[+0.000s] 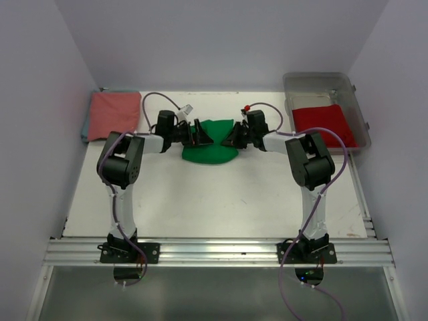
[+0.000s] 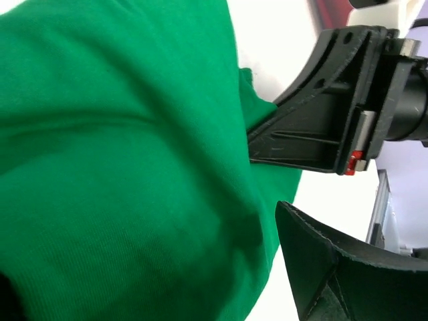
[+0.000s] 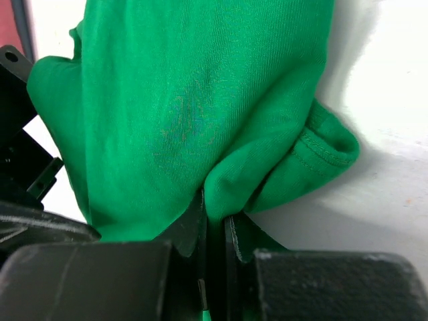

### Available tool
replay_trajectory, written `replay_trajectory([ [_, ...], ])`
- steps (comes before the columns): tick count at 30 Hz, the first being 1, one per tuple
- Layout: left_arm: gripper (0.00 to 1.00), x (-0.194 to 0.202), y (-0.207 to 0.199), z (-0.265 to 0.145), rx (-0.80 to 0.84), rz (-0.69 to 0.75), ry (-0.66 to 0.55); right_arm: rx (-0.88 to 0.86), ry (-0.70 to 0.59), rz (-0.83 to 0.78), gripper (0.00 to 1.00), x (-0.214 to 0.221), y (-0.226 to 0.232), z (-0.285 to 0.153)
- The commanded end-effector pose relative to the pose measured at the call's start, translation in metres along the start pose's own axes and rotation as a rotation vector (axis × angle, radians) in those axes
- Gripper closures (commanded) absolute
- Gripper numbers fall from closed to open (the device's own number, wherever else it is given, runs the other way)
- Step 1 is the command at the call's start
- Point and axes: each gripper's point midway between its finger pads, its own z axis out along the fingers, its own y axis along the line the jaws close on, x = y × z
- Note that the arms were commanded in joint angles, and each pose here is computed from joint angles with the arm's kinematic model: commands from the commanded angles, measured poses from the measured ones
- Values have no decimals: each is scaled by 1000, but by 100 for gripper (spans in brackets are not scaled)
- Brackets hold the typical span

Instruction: Fold and stack the t-shirts

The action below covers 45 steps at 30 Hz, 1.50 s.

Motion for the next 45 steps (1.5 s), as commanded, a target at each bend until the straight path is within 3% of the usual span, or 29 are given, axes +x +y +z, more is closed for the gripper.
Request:
replay_trajectory([
  [1, 9, 48, 56, -18, -279, -105, 108, -87, 39, -21, 100, 9, 20, 0],
  [5, 7, 62, 76, -53, -510, -136, 111, -48, 51, -42, 100, 13, 10, -1],
  [8, 4, 66, 78, -61, -553, -137, 102, -41, 62, -43, 100, 16, 6, 1],
  [14, 6, 94, 77, -33, -425, -198, 198, -34, 78, -37, 100, 20, 0, 6],
  [18, 11, 100, 64, -14, -327, -192, 198, -31, 74, -46, 100, 18, 1, 6],
  [21, 24, 101, 57, -8, -295, -189, 202, -32, 73, -47, 100, 18, 3, 5],
  [27, 100, 99, 45, 5, -187, -219, 197, -30, 78, -43, 100, 19, 1, 6],
  [30, 100, 87, 33, 8, -132, -210, 170, -33, 87, -43, 100, 22, -1, 7],
  [35, 100, 36, -11, -15, -84, -96, 16, -86, 98, -49, 100, 24, 9, 0],
  [37, 100, 10, -29, -33, -89, -63, -53, -133, 93, -63, 67, 20, 25, -10],
  [40, 100, -21, -43, -63, -143, -43, -146, -109, 74, -103, 31, 15, 33, -32],
  [45, 100, -68, -50, -117, -239, -26, -329, -41, 45, -156, 26, 11, 38, -64],
])
